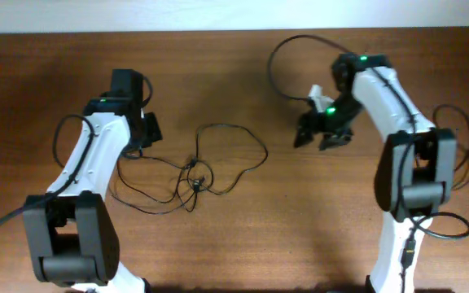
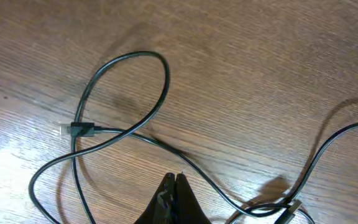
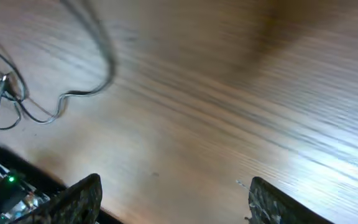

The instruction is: Untangle cables

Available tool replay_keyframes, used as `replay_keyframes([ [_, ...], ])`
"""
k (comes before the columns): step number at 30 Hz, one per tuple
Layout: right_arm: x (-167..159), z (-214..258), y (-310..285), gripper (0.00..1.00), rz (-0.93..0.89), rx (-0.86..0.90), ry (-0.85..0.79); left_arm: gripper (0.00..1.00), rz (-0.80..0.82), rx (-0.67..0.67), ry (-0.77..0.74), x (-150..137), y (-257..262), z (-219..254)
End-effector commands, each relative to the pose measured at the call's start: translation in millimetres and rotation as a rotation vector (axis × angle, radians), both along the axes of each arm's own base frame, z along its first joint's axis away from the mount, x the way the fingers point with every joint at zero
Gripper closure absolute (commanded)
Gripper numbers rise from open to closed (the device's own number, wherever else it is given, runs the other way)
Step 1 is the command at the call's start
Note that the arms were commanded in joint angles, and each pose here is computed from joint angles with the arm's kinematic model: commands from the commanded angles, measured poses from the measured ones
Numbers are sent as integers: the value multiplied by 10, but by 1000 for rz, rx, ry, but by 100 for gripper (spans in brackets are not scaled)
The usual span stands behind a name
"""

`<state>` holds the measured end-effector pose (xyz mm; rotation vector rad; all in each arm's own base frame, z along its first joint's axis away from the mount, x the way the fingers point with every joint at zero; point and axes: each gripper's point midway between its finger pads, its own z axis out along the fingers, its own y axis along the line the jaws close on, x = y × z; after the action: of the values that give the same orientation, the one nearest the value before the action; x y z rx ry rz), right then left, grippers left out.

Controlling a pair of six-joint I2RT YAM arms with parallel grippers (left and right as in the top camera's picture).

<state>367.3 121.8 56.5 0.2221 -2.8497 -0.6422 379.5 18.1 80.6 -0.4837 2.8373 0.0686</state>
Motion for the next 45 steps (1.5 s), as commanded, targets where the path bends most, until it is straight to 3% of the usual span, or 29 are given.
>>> replay_keyframes([
  [1, -152, -65, 501, 24, 39, -5, 23, 100, 5, -85, 4, -7, -84, -44],
  [7, -419, -120, 1460, 25, 166, 2, -52, 99, 141, -110, -2, -16, 55, -45],
  [9, -433, -119, 1855, 32, 178, 37, -122, 91, 236, -124, 10, -69, 184, -55],
  [12, -458, -121, 2142, 33, 241, 58, -210, 87, 329, -138, 25, -133, 307, -66],
  [14, -432, -171, 2302, 43, 292, -3, -326, 83, 407, -148, 38, -195, 410, -87],
  [15, -385, -194, 2385, 55, 318, -58, -416, 80, 445, -156, 46, -232, 449, -116],
  [17, -241, -192, 2426, 66, 334, -187, -579, 78, 457, -162, 53, -262, 468, -141],
  [20, -190, -158, 2554, 67, 337, -218, -678, 78, 457, -162, 56, -269, 467, -147],
  [28, -198, -550, 2453, 67, 319, -232, -713, 77, 457, -162, 56, -270, 465, -148],
  [30, -142, -645, 2215, 92, 309, -349, -744, 76, 455, -169, 57, -268, 453, -148],
  [33, -88, -758, 1934, 96, 286, -421, -722, 76, 455, -170, 57, -267, 452, -148],
  [39, 76, -886, 935, 96, -75, -562, -477, 75, 452, -180, 57, -264, 434, -148],
  [45, 32, -961, 627, 93, -137, -480, -302, 64, 447, -198, 58, -258, 401, -147],
])
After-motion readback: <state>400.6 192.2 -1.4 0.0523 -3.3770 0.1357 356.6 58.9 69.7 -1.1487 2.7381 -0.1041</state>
